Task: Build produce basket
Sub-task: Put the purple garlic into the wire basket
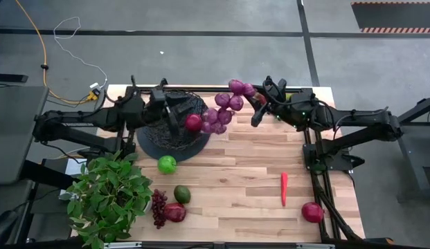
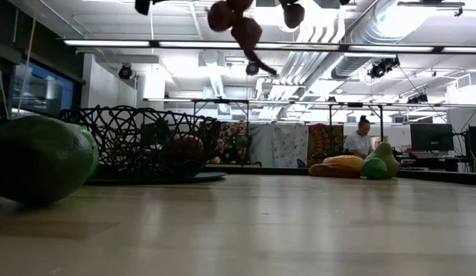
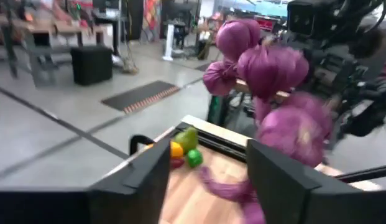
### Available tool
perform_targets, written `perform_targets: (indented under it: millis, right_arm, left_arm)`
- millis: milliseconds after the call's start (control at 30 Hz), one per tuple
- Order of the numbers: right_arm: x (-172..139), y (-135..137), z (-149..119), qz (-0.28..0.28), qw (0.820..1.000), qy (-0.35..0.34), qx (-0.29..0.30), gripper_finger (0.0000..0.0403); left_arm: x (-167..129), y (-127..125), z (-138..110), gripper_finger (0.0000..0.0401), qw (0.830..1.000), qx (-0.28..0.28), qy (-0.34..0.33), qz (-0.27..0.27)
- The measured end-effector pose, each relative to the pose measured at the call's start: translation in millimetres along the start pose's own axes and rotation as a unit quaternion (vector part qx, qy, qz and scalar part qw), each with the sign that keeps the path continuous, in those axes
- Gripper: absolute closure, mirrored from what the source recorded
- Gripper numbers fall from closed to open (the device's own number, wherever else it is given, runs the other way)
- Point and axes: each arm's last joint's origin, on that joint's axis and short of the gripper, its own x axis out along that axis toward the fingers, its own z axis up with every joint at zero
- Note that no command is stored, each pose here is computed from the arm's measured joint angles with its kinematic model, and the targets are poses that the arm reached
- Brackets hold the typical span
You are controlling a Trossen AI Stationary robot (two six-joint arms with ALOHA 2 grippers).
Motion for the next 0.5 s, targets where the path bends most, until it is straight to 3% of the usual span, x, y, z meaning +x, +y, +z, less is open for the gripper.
perform_targets:
  millis: [267, 500]
  right_arm:
    - [2, -2, 0, -0.003, 1.000, 0.001, 0.000, 0.0254]
    - [2, -2, 0, 0.006, 1.000, 0.001, 0.000, 0.0254]
  left_arm:
    - [14, -12, 13, 0.0085, 0.995, -0.034, 0.034, -0.087]
    - [38, -20, 5, 0.0055, 0.995, -0.015, 0.061, -0.083]
